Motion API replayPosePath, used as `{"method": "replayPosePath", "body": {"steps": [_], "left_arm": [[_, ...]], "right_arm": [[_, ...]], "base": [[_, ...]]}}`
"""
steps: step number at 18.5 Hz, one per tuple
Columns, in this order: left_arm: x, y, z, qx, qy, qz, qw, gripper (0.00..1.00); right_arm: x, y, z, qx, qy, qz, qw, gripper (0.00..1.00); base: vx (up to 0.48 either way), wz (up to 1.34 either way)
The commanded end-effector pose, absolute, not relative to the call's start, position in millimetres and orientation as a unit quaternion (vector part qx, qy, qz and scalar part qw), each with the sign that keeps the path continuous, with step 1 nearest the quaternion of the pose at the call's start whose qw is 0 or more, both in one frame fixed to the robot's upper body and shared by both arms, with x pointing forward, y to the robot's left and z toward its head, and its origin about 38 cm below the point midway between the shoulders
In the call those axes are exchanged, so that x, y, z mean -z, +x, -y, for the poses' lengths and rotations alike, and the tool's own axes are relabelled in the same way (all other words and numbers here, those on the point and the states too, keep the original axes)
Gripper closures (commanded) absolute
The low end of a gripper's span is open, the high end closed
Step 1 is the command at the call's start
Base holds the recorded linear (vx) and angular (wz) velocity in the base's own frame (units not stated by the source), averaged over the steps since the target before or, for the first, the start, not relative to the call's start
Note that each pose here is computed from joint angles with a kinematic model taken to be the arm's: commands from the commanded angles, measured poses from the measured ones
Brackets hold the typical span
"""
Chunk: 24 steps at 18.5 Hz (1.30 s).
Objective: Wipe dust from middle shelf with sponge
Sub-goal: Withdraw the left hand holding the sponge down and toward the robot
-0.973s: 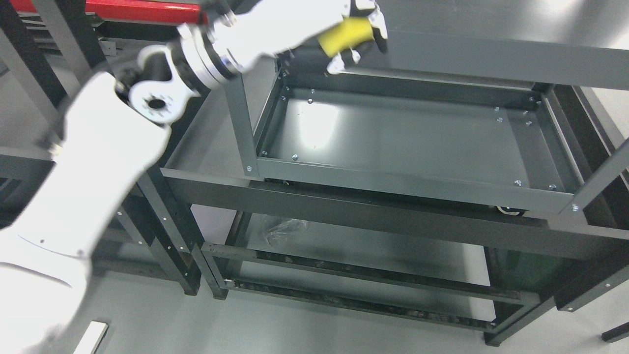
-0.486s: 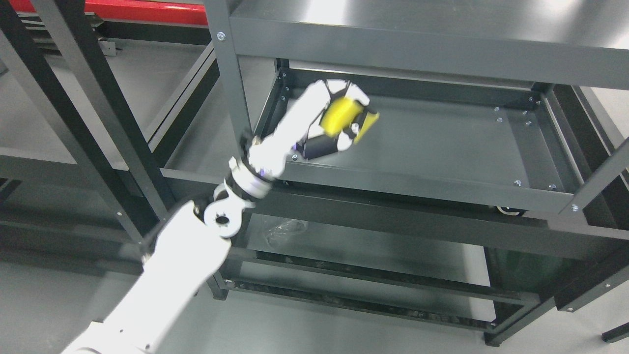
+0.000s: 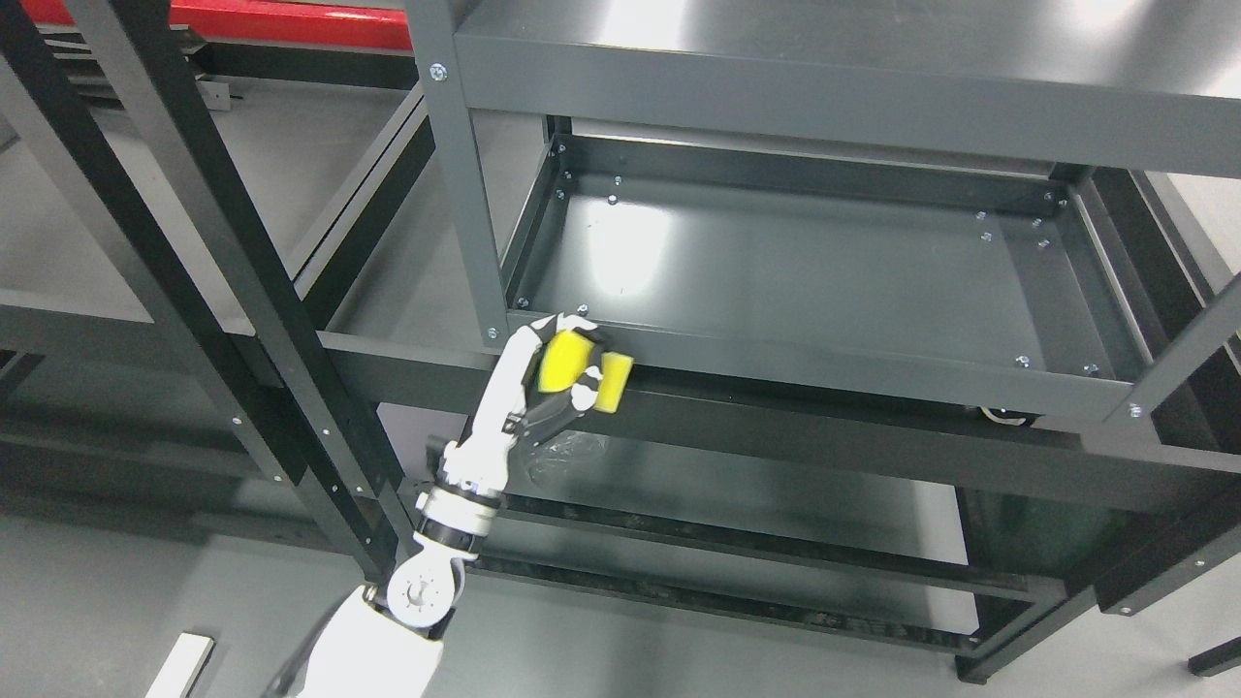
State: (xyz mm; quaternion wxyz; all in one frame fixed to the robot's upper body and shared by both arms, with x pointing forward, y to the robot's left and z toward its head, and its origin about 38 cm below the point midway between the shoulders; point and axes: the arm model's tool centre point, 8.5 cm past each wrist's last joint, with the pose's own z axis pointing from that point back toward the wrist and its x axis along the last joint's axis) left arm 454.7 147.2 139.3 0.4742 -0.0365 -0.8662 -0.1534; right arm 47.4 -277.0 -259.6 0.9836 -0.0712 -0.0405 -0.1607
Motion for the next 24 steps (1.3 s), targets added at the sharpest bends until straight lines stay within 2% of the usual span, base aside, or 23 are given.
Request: {"method": "replayPosePath", "body": {"steps": [1, 7, 13, 18, 20, 24], "left_arm": [[-175.0, 426.0, -220.9, -0.046, -0.009, 0.865, 0.500, 1.00], [-219.2, 421.4, -165.3, -0.042, -0.021, 0.831, 0.555, 1.00], [-252.8, 419.8, -133.9, 0.032, -0.074, 0.854, 0.515, 1.00], [-203.6, 387.4, -148.9, 0.022, -0.061, 0.861, 0.504, 1.00], [-194.9, 382.2, -171.0, 0.027, -0.038, 0.866, 0.498, 1.00], [-189.7, 381.2, -180.9, 0.028, -0.028, 0.863, 0.503, 1.00]], "right_arm": [[258.8, 46.0, 287.3, 0.161, -0.076, 0.014, 0.984, 0.00], [258.8, 46.0, 287.3, 0.161, -0.076, 0.014, 0.984, 0.00], [258.8, 46.0, 287.3, 0.161, -0.076, 0.014, 0.984, 0.00], [258.8, 46.0, 287.3, 0.161, -0.076, 0.014, 0.984, 0.00], [258.8, 46.0, 287.3, 0.160, -0.076, 0.014, 0.984, 0.00], [258.8, 46.0, 287.3, 0.161, -0.076, 0.014, 0.984, 0.00]], "base": [[0.000, 0.00], [0.000, 0.00], [0.000, 0.00], [0.000, 0.00], [0.000, 0.00], [0.000, 0.00]]}}
